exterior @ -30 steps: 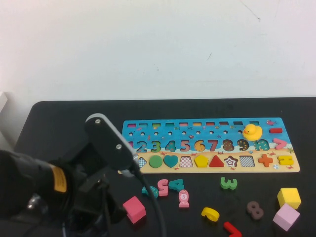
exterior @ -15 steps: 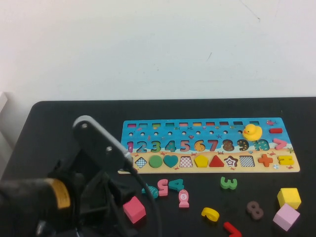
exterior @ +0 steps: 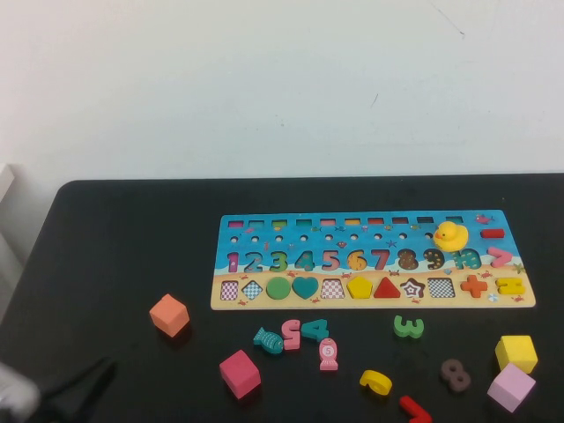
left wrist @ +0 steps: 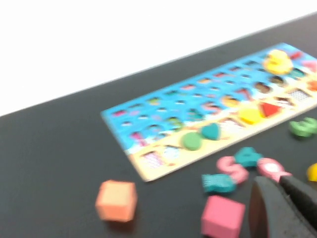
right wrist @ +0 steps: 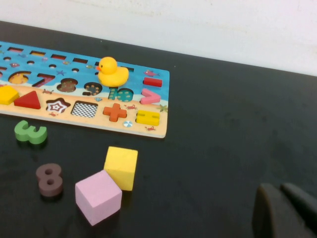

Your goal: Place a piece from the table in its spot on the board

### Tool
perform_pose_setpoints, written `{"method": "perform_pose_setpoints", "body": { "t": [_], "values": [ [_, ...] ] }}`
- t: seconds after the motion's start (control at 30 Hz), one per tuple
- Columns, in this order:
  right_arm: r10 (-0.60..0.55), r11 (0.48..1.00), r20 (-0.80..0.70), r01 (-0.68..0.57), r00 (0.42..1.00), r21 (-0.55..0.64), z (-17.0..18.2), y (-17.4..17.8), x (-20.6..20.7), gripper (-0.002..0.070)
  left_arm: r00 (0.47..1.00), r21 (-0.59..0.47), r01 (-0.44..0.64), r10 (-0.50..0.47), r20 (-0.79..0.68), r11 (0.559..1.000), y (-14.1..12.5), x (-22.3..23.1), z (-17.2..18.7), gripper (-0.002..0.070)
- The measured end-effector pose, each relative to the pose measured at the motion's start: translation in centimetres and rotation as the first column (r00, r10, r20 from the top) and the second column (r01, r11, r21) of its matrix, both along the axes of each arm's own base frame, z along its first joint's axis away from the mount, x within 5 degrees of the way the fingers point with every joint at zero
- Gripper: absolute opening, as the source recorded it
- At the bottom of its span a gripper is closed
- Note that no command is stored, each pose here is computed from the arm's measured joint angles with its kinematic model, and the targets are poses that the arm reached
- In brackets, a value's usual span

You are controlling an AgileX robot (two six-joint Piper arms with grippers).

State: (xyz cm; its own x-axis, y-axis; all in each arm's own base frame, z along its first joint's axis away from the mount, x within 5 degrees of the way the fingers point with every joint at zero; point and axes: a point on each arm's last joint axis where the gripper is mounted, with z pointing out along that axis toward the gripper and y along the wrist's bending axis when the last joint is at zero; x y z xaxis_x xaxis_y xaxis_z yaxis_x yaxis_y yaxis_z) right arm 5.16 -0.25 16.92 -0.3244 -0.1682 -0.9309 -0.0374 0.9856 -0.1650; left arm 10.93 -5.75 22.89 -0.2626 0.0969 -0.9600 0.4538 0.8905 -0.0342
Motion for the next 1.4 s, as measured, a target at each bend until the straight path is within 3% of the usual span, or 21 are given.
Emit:
{"method": "perform_pose_setpoints", "body": {
  "t": [0.27,0.4,0.6,0.87,1.4],
  "values": [
    [0.0,1.0,0.0,0.0,1.0,0.0,0.0,0.0,0.0,0.0019,0.972,-0.041,-0.215,0.218,0.092,0.976,3.6,-2.8,-3.4,0.0],
    [0.0,1.0,-0.002,0.0,1.0,0.0,0.0,0.0,0.0,0.0019,0.932,-0.073,-0.317,0.325,0.159,0.946,4.6,-3.4,-3.2,0.0],
    [0.0,1.0,-0.002,0.0,1.0,0.0,0.0,0.0,0.0,0.0019,0.901,-0.056,-0.405,0.409,0.143,0.912,5.4,-4.2,-3.7,0.0],
    [0.0,1.0,-0.002,0.0,1.0,0.0,0.0,0.0,0.0,0.0019,0.912,0.013,-0.41,0.41,0.017,0.912,5.3,-5.4,-5.3,0.0],
    [0.0,1.0,-0.002,0.0,1.0,0.0,0.0,0.0,0.0,0.0019,0.918,0.038,-0.396,0.394,0.037,0.918,5.3,-5.6,-5.3,0.0]
  ]
}}
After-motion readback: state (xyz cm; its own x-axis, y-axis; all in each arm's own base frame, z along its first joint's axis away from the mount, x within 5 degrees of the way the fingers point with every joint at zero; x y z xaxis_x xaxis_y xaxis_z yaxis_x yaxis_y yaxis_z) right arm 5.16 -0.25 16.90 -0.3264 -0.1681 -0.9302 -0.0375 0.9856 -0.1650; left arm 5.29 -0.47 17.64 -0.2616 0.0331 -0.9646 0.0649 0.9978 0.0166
